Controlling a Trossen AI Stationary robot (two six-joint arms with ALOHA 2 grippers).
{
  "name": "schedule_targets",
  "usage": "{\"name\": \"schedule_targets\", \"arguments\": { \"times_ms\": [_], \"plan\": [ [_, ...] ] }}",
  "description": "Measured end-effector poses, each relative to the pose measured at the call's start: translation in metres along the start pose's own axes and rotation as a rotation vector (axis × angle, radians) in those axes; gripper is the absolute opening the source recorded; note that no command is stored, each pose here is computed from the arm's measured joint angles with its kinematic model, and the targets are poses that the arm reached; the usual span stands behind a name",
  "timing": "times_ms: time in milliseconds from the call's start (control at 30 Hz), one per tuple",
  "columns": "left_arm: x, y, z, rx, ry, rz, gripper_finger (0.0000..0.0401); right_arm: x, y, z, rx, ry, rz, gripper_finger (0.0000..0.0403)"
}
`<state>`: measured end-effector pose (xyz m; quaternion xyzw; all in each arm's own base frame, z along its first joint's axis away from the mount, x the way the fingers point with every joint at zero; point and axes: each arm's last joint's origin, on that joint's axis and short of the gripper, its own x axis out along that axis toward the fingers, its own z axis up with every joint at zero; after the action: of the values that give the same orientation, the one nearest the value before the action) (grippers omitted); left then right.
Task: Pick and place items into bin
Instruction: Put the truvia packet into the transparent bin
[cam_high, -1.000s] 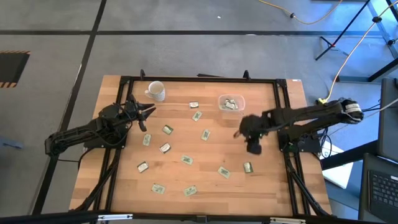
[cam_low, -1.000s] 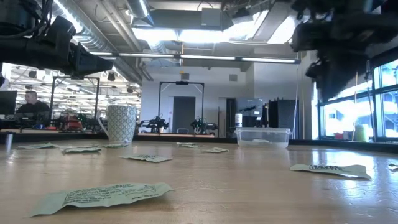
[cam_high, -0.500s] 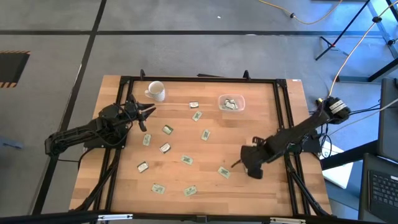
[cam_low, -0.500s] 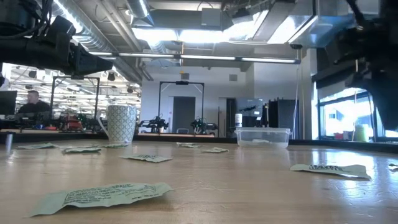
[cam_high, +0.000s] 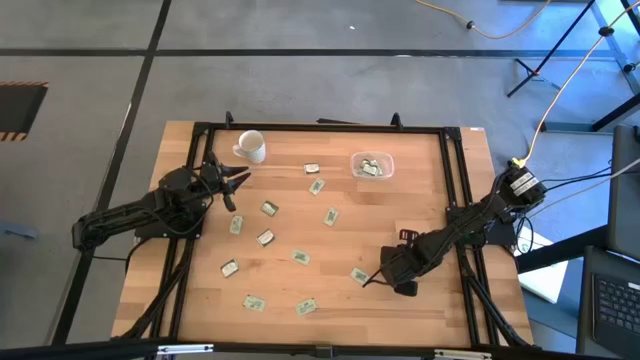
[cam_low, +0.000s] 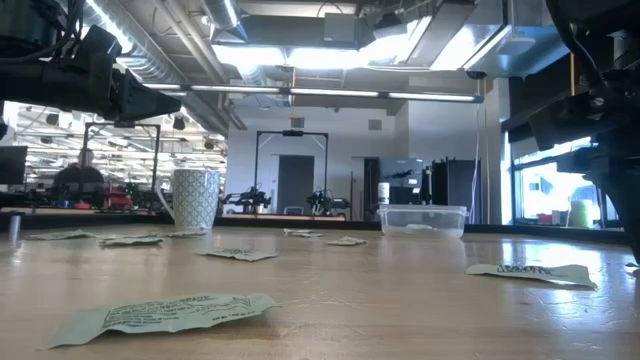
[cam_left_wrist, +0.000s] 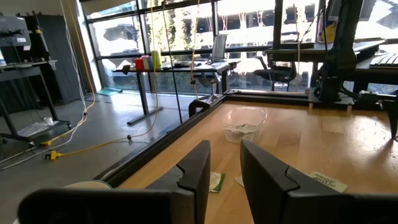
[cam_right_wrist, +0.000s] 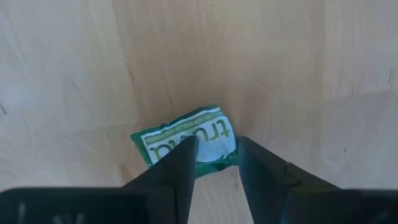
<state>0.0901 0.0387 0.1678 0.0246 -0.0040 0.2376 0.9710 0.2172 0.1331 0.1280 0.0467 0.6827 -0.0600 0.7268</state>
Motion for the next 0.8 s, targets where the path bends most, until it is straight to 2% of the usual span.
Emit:
{"name": "schedule_targets", "arguments": {
  "times_ms": [500, 667, 800],
  "plan": [
    [0.000, 0.000, 0.000, 0.000, 0.000, 0.000, 0.0082, -0.002, 0.000, -0.001, -0.007, -0.006, 0.015, 0.0041],
    [0.000, 0.000, 0.000, 0.000, 0.000, 0.000, 0.0082, -0.011, -0.006, -0.003, -0.022, -0.033, 0.006, 0.0029],
    [0.000, 0.000, 0.000, 0.000, 0.000, 0.000, 0.0082, -0.030, -0.015, 0.000, -0.021, -0.140, -0.020, 0.0031]
  ]
}}
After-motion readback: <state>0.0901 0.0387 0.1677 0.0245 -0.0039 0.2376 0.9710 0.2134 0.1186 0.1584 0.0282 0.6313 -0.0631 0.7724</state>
